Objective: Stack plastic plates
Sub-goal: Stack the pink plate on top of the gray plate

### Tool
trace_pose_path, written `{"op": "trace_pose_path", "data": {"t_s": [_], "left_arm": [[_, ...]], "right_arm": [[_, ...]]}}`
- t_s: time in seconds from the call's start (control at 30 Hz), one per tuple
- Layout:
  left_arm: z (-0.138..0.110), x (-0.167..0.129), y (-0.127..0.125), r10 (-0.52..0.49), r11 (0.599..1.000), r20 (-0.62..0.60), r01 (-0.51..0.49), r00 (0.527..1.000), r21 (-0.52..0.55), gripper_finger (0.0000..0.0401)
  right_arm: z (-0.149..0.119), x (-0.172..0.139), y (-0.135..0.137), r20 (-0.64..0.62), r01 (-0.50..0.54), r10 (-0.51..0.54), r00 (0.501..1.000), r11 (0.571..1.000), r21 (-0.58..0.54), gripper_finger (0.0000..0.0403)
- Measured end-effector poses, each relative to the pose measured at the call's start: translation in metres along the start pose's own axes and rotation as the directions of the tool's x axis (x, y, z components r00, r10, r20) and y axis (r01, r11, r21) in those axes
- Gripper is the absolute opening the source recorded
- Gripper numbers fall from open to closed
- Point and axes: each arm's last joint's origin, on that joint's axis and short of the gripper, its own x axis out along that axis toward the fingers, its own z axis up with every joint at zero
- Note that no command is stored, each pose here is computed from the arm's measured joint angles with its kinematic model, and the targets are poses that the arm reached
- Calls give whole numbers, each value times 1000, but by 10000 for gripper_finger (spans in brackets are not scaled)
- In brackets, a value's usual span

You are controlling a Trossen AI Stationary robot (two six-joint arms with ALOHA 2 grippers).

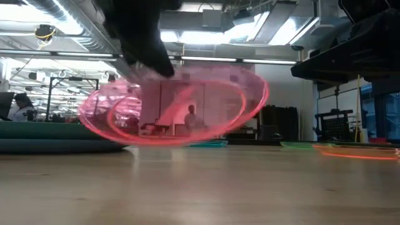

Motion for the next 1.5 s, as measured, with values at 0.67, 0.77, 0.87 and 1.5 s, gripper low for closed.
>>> {"op": "trace_pose_path", "data": {"t_s": [0.67,0.77,0.87,1.5], "left_arm": [[-8,-89,76,521,848,-70,-525,851,-71,2],[-14,-97,90,586,798,-153,-599,796,-60,2],[-22,-103,103,648,738,-254,-674,718,-23,2],[-71,-68,133,610,724,-477,-690,633,9,4]], "right_arm": [[0,0,-1,-2,20,-20,1000,1000,4,143],[-1,0,-1,-4,20,-20,1000,1000,3,143],[-1,0,-1,-4,20,-20,1000,1000,4,143],[-2,0,-1,-18,22,-22,1000,1000,13,143]]}}
